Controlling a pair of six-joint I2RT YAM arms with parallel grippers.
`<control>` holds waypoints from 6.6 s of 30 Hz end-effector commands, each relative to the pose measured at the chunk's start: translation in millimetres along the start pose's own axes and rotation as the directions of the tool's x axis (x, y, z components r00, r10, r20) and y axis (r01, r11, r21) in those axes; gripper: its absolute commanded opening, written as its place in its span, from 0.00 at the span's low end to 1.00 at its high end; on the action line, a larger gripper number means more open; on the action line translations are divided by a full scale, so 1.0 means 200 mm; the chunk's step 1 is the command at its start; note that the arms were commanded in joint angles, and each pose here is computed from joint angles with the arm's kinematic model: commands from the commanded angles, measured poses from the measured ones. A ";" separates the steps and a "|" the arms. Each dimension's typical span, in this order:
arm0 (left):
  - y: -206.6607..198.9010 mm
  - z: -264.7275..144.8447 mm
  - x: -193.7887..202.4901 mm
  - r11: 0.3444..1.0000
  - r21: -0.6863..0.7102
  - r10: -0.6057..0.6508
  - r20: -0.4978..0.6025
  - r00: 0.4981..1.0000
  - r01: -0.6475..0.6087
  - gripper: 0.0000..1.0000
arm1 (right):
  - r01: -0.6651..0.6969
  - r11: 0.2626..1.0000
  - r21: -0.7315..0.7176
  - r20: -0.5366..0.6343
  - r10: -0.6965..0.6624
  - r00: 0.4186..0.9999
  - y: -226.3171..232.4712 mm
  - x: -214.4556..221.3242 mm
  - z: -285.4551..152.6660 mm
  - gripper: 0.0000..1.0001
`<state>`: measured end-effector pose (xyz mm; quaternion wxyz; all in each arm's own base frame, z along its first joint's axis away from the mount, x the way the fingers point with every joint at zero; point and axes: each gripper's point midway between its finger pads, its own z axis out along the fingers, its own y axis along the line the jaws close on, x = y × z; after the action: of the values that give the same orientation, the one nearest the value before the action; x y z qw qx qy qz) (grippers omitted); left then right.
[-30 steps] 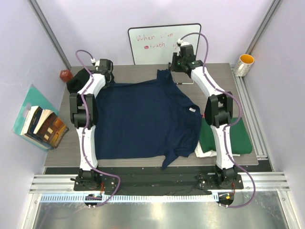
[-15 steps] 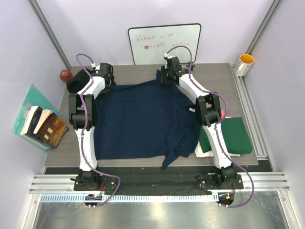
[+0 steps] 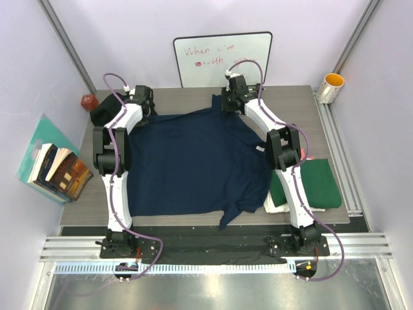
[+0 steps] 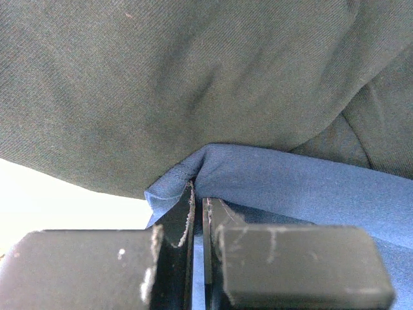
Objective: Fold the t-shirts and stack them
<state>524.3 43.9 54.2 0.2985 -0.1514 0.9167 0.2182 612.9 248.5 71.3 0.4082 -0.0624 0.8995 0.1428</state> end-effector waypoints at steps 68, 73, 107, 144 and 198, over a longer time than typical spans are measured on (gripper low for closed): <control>0.09 -0.04 -0.07 0.996 0.001 -0.092 0.030 0.995 0.092 0.00 | 0.029 0.984 0.176 0.187 -0.062 0.980 -0.20 -0.47 -0.37 0.01; 0.14 -0.06 -0.12 0.994 -0.019 -0.110 0.047 0.993 0.111 0.00 | 0.041 0.983 0.181 0.212 -0.080 0.974 -0.21 -0.54 -0.45 0.01; 0.22 0.13 -0.45 0.973 -0.022 -0.226 0.127 0.966 0.230 0.04 | 0.073 0.994 0.086 0.236 -0.091 0.968 -0.45 -0.59 -0.36 0.01; 0.28 -0.25 -0.35 0.970 0.140 -0.208 0.072 0.975 0.197 0.00 | 0.093 0.995 -0.033 0.200 -0.084 0.976 -0.21 -0.48 -0.97 0.01; 0.45 -0.21 0.50 0.993 -0.102 0.006 -0.477 0.879 -0.063 0.00 | -0.002 0.998 0.061 -0.342 0.022 0.939 -0.18 0.49 -1.14 0.01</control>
<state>397.0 78.6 35.8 0.0548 -0.1904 0.9564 0.2148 395.5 144.2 128.4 0.2525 -0.0744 0.9582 0.1121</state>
